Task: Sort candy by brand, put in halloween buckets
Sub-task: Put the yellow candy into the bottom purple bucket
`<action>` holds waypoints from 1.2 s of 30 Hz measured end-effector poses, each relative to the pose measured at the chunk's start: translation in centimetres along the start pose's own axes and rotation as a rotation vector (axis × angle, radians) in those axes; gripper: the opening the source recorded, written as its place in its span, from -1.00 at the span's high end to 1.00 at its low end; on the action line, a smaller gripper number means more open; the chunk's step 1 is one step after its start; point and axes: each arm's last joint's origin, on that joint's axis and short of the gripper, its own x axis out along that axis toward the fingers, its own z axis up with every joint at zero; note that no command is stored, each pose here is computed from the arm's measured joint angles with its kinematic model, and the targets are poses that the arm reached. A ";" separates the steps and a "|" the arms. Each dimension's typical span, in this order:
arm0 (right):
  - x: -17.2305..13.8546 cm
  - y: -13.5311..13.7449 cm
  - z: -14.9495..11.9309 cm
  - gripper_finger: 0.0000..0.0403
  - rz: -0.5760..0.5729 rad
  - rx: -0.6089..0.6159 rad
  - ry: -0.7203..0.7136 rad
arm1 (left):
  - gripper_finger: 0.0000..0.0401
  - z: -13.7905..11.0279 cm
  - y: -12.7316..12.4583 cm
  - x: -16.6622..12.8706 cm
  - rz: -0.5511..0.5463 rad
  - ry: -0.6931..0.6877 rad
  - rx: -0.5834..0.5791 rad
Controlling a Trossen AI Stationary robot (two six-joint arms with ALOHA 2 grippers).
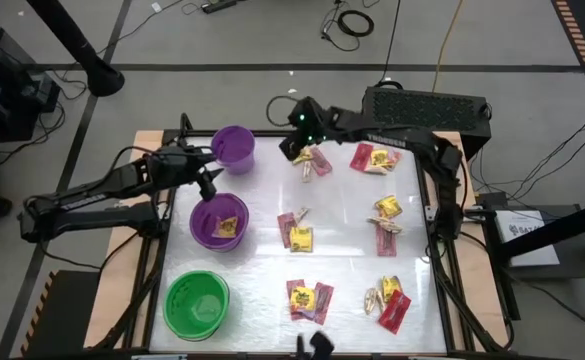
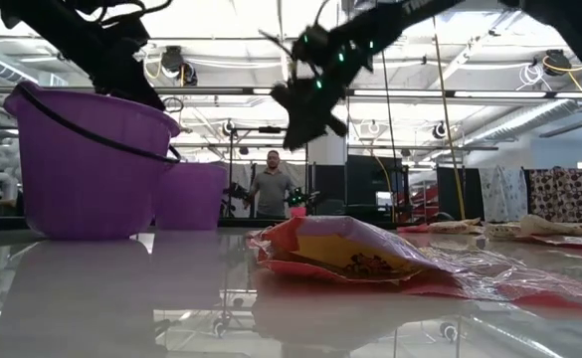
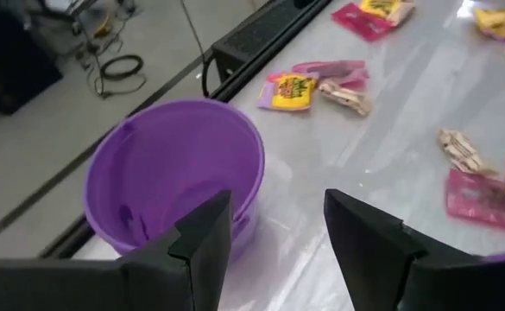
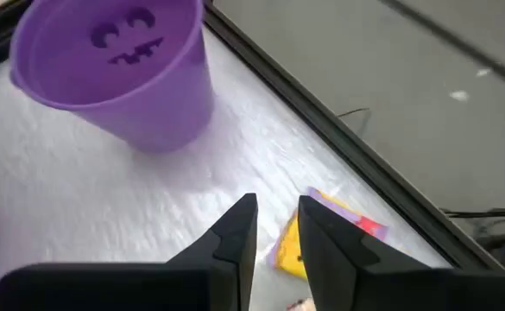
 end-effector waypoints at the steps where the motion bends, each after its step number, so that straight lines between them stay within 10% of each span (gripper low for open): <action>1: 0.4 -0.9 0.1 0.60 0.014 0.015 0.011 | 0.05 0.0 0.0 0.1 0.004 0.006 -0.013; 13: 5.7 -9.1 -2.2 0.32 -0.010 0.134 0.202 | 0.05 0.1 0.1 0.7 0.069 0.006 -0.283; 22: 8.3 -9.8 -4.4 -0.05 -0.056 0.174 0.314 | 0.05 0.4 0.2 0.7 0.079 -0.039 -0.444; 36: 9.3 -6.4 -5.6 0.13 -0.059 0.174 0.364 | 0.05 0.5 -0.1 0.7 -0.026 -0.025 -0.394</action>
